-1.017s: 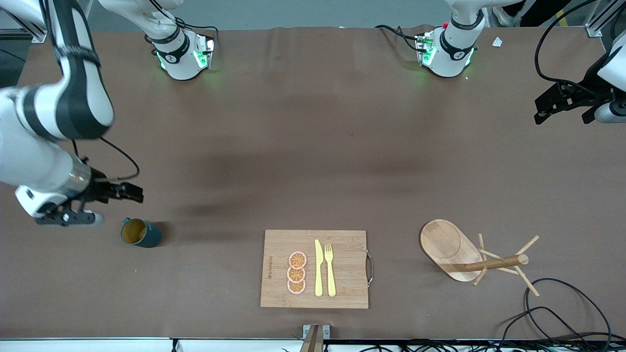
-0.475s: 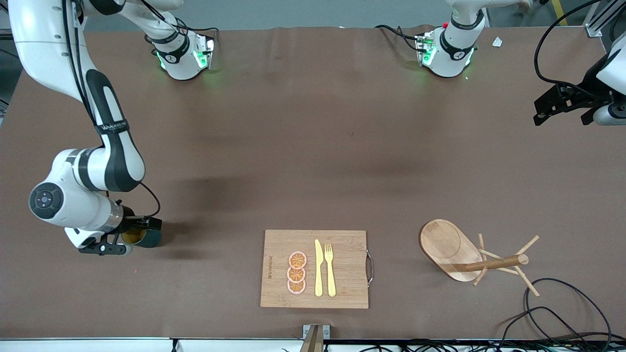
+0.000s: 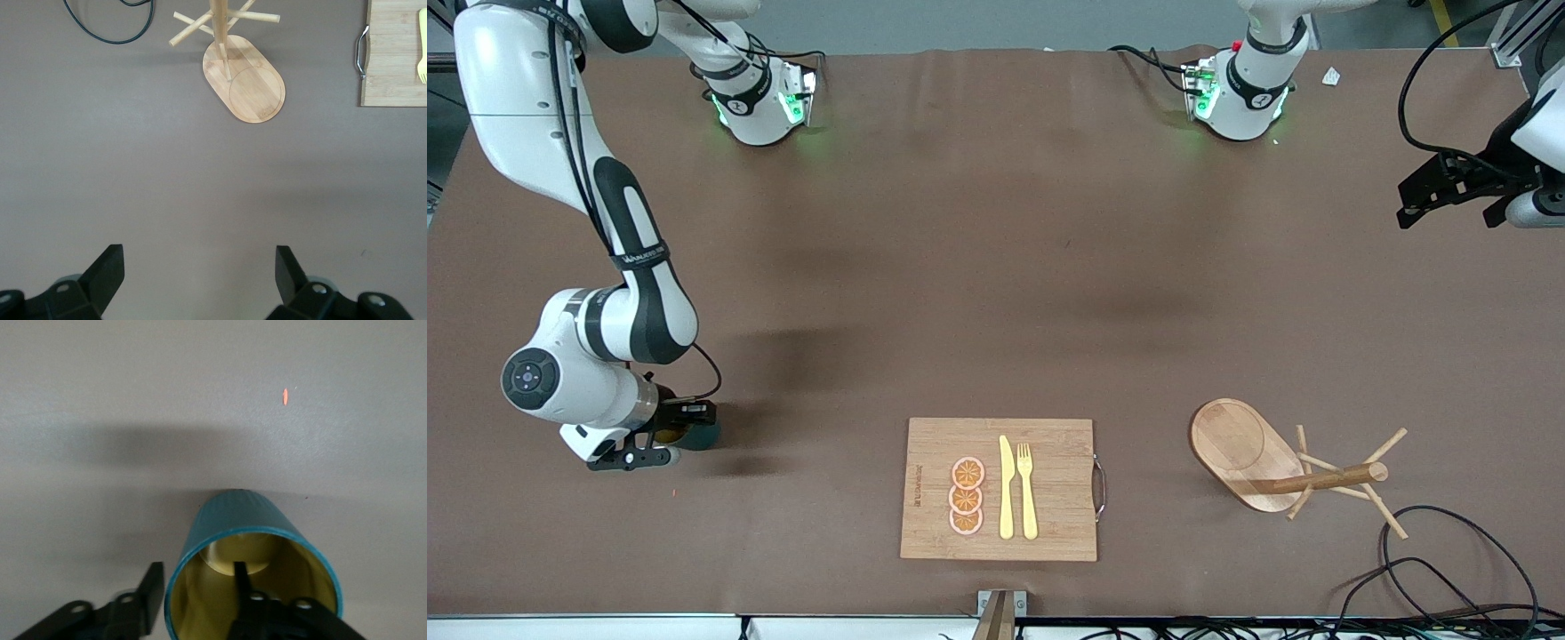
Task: Pass cup and hang on rack
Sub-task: 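Reach the right gripper to the teal mug and grasp it, then lift the teal mug with the right gripper toward the table center, then set the mug down, open the right gripper while the left gripper approaches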
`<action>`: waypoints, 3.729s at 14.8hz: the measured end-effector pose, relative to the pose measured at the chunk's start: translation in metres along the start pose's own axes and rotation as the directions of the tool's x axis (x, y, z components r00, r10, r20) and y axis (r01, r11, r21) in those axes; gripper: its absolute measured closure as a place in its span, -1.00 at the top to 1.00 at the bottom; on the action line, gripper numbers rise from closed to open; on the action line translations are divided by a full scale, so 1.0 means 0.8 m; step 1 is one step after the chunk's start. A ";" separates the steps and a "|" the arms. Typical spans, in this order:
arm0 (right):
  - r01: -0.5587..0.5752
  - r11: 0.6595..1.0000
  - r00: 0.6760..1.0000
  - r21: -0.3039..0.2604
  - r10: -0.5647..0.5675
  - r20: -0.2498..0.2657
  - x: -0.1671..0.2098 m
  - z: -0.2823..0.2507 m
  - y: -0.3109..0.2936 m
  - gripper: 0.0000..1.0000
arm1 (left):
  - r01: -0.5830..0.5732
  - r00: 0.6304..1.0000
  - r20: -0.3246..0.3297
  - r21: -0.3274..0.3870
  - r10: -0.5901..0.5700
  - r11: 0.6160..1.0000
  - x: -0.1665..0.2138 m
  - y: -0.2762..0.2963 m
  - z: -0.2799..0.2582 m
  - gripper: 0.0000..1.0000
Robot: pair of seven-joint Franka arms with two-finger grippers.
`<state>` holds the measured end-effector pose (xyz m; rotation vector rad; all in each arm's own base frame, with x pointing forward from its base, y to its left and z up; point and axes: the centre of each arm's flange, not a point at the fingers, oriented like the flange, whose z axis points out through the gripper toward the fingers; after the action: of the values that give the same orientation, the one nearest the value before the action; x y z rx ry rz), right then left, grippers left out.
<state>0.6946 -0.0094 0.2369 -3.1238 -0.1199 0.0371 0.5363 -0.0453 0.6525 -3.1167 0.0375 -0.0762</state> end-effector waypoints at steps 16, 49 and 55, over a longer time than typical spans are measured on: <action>-0.047 0.999 0.995 0.009 0.046 0.088 0.007 -0.102 -0.279 -0.91 | 0.007 1.000 0.000 -0.004 -0.007 1.000 0.001 -0.004 0.000 1.00; 0.046 0.979 0.987 0.197 -0.014 -0.158 -0.092 -0.080 -0.703 0.97 | 0.066 0.998 0.002 -0.033 -0.066 0.997 0.015 0.065 0.024 1.00; -0.123 0.978 0.982 0.170 0.145 -0.119 0.004 -0.219 -0.490 1.00 | 0.159 0.987 0.036 -0.038 -0.158 0.987 0.008 0.165 0.048 1.00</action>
<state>0.6718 0.3792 0.4185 -2.9552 0.0917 -0.1486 0.5419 -0.1769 0.6113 -3.1547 -0.2127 -0.0271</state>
